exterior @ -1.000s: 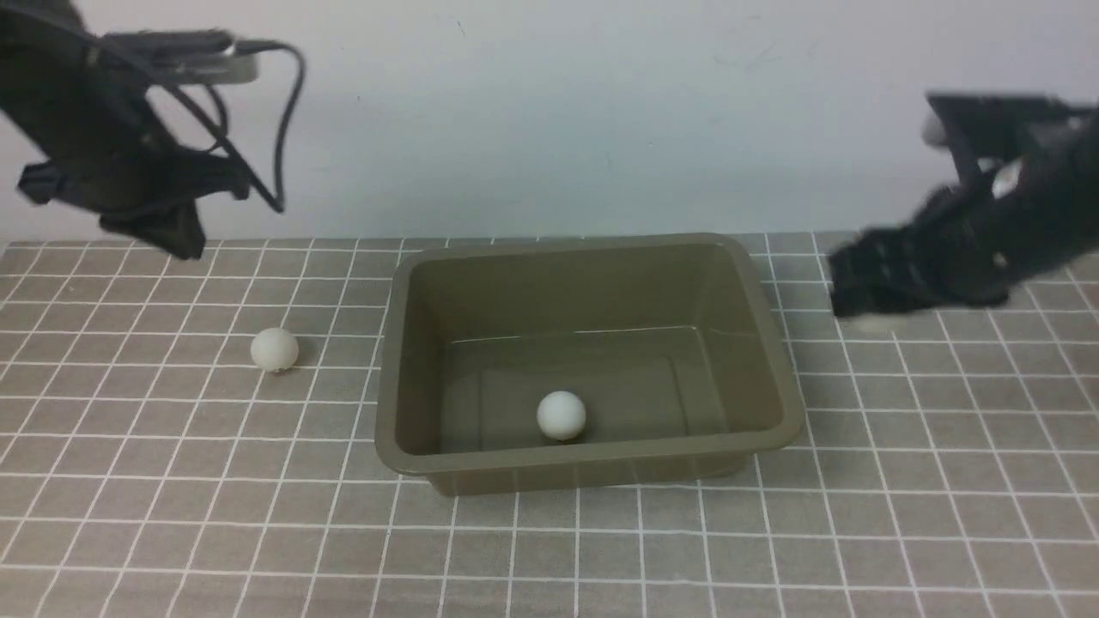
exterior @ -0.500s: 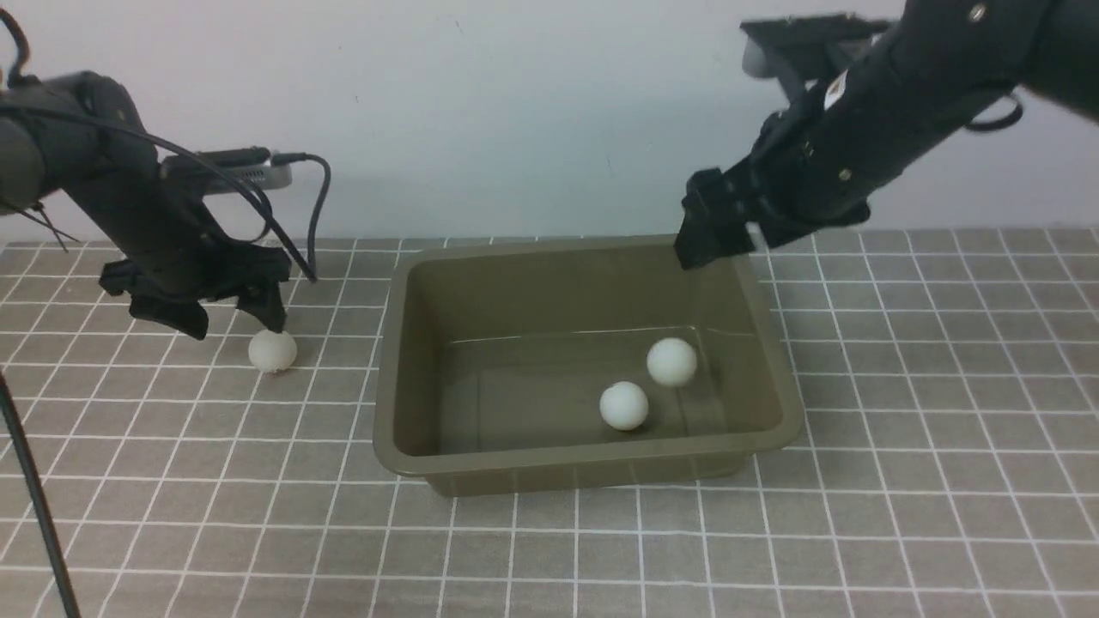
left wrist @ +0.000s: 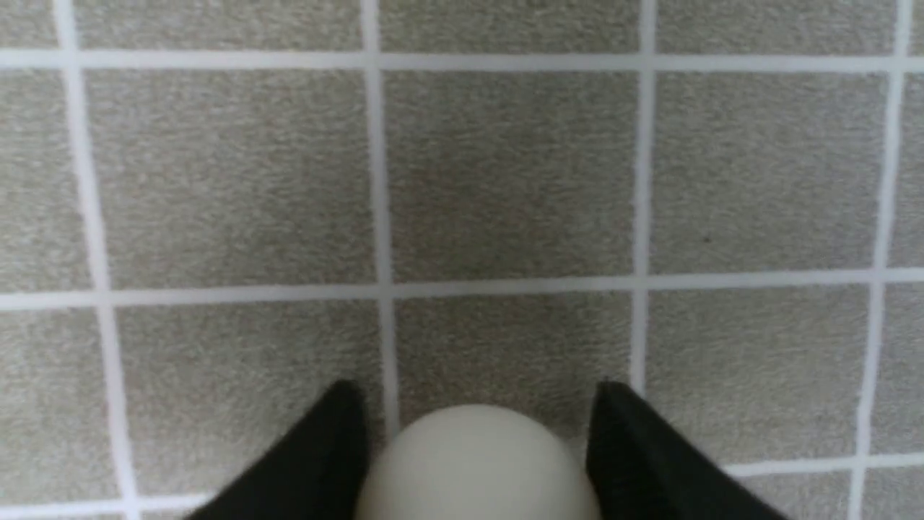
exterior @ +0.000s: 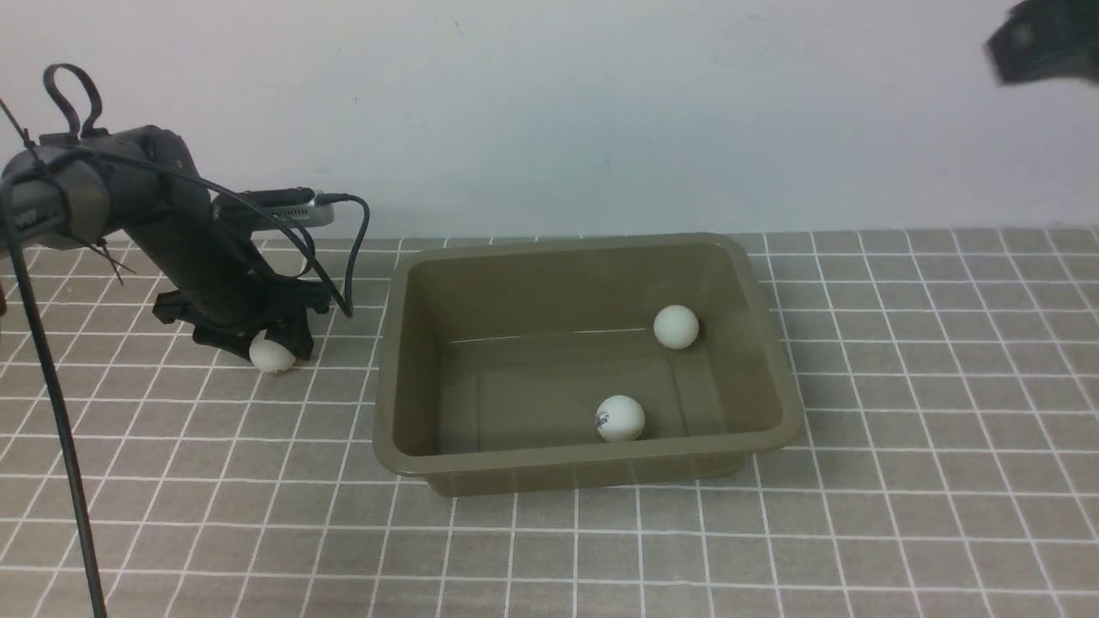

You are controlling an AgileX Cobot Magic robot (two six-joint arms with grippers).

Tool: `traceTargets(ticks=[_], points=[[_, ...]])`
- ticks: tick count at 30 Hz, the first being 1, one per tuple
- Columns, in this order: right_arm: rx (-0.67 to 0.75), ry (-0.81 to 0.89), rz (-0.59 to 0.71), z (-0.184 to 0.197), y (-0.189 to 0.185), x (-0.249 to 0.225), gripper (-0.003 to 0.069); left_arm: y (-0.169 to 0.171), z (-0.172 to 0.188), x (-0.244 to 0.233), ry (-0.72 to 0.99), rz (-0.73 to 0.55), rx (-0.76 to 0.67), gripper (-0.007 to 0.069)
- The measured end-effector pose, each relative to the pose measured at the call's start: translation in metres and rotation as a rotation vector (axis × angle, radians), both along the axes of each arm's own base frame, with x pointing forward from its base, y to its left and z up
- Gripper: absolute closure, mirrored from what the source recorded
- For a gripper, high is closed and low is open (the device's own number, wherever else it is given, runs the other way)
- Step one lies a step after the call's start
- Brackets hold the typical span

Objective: Put the table tennis balls into the box on the grey coffee tablecloth.
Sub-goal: 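Reach for and grasp a ping pong ball on the table beside the basket, then drop the ball into the bin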

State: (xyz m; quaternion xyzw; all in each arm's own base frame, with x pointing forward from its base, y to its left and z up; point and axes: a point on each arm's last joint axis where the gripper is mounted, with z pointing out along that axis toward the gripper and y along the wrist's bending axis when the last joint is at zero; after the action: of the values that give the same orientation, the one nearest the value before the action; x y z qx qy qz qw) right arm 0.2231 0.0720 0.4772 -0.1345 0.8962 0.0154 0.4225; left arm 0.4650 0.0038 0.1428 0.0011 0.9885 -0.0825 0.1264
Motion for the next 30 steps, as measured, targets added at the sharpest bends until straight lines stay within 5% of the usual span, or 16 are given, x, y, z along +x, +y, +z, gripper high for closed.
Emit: traceTargets(ticks=[3, 9, 11, 14, 24, 27, 30], points=[[0.023, -0.060, -0.037, 0.012, -0.013, -0.026, 0.0400, -0.001, 0.010, 0.000, 0.035, -0.017, -0.008, 0.0280], [0.088, -0.081, -0.125, -0.001, -0.036, -0.077, 0.0462, -0.012, 0.103, -0.005, -0.071, -0.072, -0.047, 0.0280], [0.124, -0.054, -0.162, -0.023, -0.044, -0.097, 0.0494, -0.036, 0.158, -0.018, -0.187, -0.160, -0.101, 0.0280], [0.174, -0.088, -0.167, -0.054, -0.046, -0.106, 0.0519, -0.080, 0.189, -0.036, -0.252, -0.301, -0.167, 0.0280], [0.340, -0.416, -0.043, -0.123, -0.041, -0.117, 0.0543, -0.179, 0.138, -0.036, -0.206, -0.498, -0.090, 0.0246], [0.386, -0.596, 0.047, -0.141, -0.039, -0.127, 0.0543, -0.199, 0.111, -0.033, -0.177, -0.488, -0.014, 0.0080], [0.423, -0.678, 0.083, -0.152, -0.041, -0.138, 0.0543, -0.202, 0.108, -0.034, -0.167, -0.463, 0.029, 0.0017]])
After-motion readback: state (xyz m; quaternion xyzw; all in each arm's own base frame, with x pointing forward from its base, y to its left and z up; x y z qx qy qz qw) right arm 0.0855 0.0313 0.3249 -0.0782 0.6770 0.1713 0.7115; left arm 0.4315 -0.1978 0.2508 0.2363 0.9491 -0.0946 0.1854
